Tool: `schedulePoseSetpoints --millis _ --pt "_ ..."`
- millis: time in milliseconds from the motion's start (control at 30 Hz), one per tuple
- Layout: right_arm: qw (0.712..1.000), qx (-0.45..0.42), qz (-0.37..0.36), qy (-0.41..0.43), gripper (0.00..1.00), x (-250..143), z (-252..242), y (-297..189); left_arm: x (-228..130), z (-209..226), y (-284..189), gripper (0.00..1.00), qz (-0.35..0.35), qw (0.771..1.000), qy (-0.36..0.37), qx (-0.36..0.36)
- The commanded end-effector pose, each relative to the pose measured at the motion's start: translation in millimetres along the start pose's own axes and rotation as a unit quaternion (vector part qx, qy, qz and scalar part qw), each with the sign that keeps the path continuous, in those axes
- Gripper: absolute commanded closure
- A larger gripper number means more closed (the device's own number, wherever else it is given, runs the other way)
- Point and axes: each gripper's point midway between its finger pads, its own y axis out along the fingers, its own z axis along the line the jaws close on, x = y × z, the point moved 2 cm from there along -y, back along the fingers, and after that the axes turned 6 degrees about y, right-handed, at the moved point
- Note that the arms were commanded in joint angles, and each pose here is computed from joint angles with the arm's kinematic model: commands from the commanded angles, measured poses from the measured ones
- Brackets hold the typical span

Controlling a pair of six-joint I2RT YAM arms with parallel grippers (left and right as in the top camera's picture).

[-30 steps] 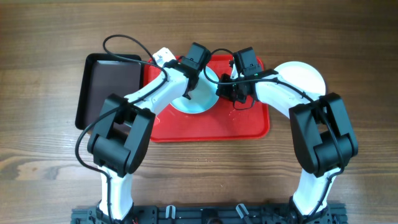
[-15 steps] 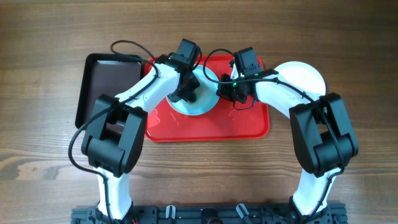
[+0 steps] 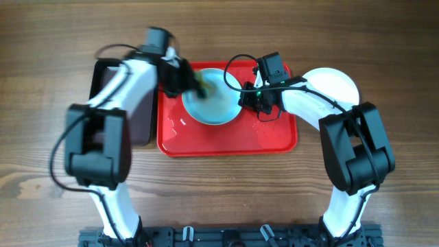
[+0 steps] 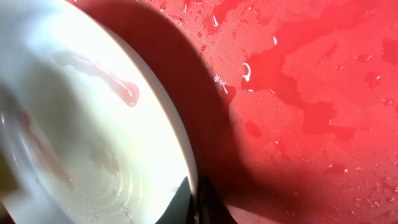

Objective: Clean dirty plates on tray and stack at the side
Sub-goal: 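Lift the sponge off the plate with the left gripper, then lift the cleaned plate with the right gripper and tilt it up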

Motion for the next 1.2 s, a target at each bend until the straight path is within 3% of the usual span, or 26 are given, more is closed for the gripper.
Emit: schedulePoseSetpoints --millis 0,200,333,600,867,1167 --pt "0.999 -0.033 0.029 0.004 0.96 -16.1 -22.9 17.5 17.8 -30.7 -46.1 0.96 -0.018 0.993 0.047 -0.106" --pt "0.999 -0.016 0.036 -0.019 0.96 -18.0 -14.6 11.6 16.6 -25.5 -45.7 0.96 -0.021 0.993 0.078 -0.091" --pt "0.998 -0.024 0.016 -0.053 0.96 -14.6 -7.6 -10.3 21.4 0.9 -39.8 0.96 -0.049 0.997 0.064 0.005" --pt "0.974 -0.177 -0.09 -0.107 0.96 -3.5 -27.2 -89.8 19.0 27.5 -38.9 0.96 -0.063 0.992 0.044 0.098" --pt "0.91 -0.304 -0.235 -0.153 0.96 -0.6 -21.6 -166.9 10.3 21.7 -31.4 0.96 -0.055 0.991 0.056 0.109" --pt "0.78 -0.406 -0.431 -0.203 0.96 -7.4 17.0 -234.6 -10.9 14.7 -16.0 0.96 -0.057 0.98 0.077 0.173"
